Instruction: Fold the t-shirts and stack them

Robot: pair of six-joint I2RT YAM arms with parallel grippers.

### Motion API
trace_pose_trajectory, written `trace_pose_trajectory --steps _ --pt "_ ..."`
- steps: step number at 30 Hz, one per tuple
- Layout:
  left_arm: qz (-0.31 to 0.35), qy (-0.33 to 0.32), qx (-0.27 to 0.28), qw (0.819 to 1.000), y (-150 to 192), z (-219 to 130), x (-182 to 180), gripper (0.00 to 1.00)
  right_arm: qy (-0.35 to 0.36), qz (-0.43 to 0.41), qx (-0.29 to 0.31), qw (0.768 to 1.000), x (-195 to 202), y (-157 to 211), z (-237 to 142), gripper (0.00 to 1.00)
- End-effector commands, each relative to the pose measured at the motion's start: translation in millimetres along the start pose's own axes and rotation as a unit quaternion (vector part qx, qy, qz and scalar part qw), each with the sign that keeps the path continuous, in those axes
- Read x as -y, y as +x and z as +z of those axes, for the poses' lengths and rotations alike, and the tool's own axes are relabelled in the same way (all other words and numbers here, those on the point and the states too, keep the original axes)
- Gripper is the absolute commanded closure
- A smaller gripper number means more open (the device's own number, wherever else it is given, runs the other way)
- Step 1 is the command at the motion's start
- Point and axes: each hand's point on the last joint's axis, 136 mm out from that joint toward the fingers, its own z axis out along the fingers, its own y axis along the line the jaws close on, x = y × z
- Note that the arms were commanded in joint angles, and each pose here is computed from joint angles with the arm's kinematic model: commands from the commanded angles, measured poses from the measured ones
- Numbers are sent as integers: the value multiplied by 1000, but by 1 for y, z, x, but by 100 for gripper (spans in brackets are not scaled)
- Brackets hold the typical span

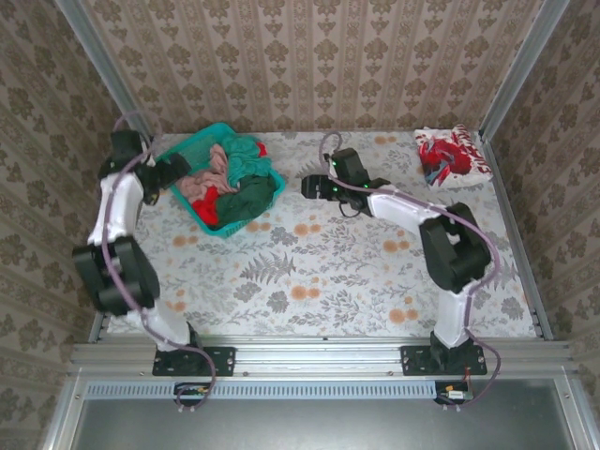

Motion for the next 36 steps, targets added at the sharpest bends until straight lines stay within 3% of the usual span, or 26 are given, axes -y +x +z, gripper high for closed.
trace_pose_trajectory --steps 1,6,11,21,29,36 --pt "-47 21 75 996 22 -31 -1 2 57 15 -50 997 16 19 35 17" --pt "18 29 60 998 103 -60 21 5 29 13 -76 997 -11 17 76 20" --pt "76 51 24 996 171 -66 36 8 -41 -19 -70 997 -67 22 79 23" --pt "82 32 -27 996 220 -28 45 12 -152 -52 -110 981 -130 55 38 22" --pt "52 -42 -44 997 210 27 17 20 -68 -27 -85 994 -60 39 -14 19" --pt "16 -118 -36 992 174 61 -22 22 -15 -24 -61 998 1 39 -62 17"
